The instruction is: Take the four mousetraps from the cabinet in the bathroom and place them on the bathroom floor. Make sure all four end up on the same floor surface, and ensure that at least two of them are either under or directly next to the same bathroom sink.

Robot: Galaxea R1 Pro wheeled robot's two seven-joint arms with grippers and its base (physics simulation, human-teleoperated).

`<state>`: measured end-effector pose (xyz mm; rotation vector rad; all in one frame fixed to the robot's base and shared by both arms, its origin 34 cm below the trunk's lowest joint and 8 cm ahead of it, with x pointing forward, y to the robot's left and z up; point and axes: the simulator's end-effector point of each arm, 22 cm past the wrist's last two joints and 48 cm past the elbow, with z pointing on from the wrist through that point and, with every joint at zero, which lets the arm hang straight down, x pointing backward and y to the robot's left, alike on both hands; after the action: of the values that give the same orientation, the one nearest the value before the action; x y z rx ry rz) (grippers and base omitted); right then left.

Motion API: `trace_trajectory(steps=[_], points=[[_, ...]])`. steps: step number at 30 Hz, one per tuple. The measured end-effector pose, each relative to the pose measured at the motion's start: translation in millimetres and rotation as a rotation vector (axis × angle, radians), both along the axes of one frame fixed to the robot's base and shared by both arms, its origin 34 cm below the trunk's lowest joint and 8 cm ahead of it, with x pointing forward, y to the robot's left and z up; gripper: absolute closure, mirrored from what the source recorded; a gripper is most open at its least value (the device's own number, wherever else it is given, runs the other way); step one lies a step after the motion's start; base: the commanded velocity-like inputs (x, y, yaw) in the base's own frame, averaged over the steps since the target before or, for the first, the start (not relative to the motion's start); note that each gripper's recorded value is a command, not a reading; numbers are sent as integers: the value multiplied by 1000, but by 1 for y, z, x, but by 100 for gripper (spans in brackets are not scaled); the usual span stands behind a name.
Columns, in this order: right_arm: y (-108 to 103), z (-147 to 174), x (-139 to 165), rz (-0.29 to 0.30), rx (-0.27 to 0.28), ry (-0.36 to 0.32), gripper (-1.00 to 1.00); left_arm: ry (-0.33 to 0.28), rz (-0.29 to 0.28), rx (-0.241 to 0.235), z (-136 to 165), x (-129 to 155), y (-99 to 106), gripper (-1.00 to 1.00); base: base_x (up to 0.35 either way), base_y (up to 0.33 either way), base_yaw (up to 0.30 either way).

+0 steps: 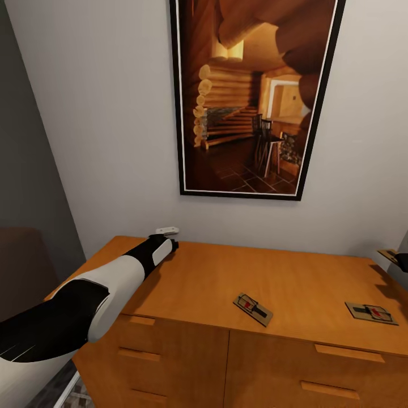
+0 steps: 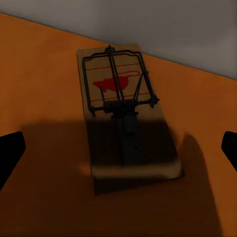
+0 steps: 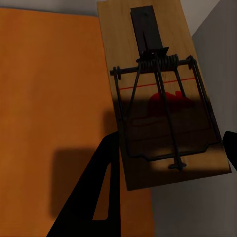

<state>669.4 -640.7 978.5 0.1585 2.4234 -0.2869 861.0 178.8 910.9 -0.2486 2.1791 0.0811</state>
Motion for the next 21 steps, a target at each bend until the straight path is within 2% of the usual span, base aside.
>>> trace_trajectory(steps=[21], points=[[0, 0, 0, 0, 0, 0, 100, 10, -4, 3, -2, -1, 0, -100, 0, 0, 0]])
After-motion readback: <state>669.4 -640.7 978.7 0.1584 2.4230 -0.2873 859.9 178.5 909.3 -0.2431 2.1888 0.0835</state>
